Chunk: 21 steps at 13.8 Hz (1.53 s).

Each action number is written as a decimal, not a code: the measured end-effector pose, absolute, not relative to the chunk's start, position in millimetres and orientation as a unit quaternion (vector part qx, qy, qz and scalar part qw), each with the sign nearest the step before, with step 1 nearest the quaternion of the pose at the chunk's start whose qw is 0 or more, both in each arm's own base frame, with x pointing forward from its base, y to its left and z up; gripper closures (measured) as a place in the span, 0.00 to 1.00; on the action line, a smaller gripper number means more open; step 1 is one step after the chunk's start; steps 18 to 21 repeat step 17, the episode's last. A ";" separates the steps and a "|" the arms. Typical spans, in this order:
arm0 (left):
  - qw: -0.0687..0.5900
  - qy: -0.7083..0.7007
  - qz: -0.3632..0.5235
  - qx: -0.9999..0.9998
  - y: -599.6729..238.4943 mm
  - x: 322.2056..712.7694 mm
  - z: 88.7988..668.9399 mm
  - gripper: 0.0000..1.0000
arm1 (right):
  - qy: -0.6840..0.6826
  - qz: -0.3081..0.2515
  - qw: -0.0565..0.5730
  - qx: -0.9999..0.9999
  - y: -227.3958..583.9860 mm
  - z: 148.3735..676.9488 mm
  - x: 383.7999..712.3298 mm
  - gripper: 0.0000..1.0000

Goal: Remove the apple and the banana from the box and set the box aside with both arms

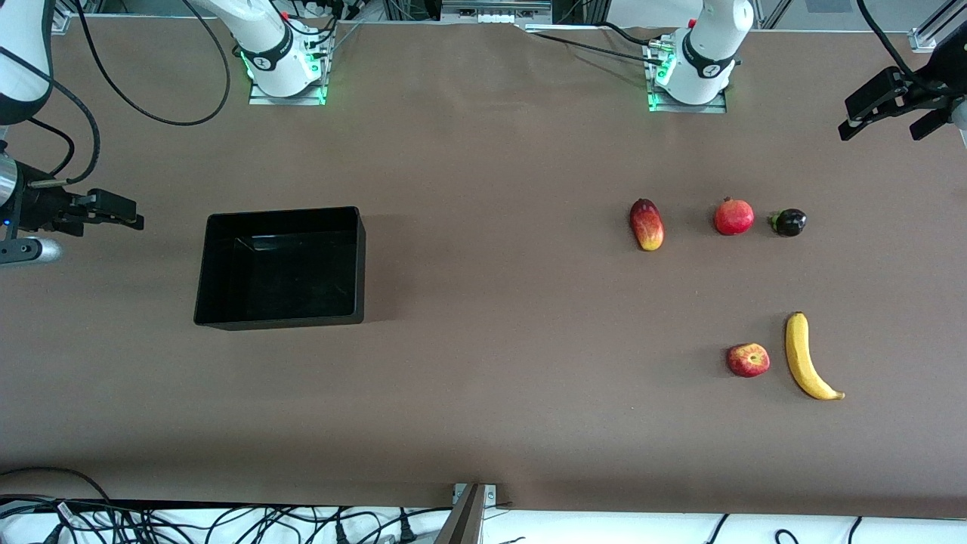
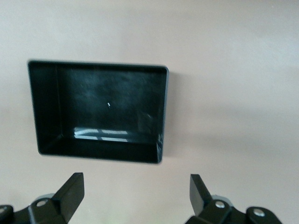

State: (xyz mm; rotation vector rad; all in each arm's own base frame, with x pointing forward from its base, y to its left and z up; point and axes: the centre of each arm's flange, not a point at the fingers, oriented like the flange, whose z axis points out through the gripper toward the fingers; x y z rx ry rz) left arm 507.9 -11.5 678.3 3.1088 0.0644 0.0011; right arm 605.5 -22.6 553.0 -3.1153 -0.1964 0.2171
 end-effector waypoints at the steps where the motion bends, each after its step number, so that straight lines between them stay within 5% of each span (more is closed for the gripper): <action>1: 0.016 0.021 -0.001 1.000 -11.4 508.5 677.2 0.00 | -0.069 0.074 -0.003 -0.995 -19.0 557.3 603.1 0.00; 14: 0.017 0.025 -0.007 0.999 -11.4 512.8 671.0 0.00 | -0.055 0.029 0.022 -0.998 -63.5 572.3 550.7 0.00; 21: 0.017 0.025 -0.006 1.000 -11.8 512.8 671.4 0.00 | -0.059 0.027 0.022 -0.998 -58.5 573.0 548.3 0.00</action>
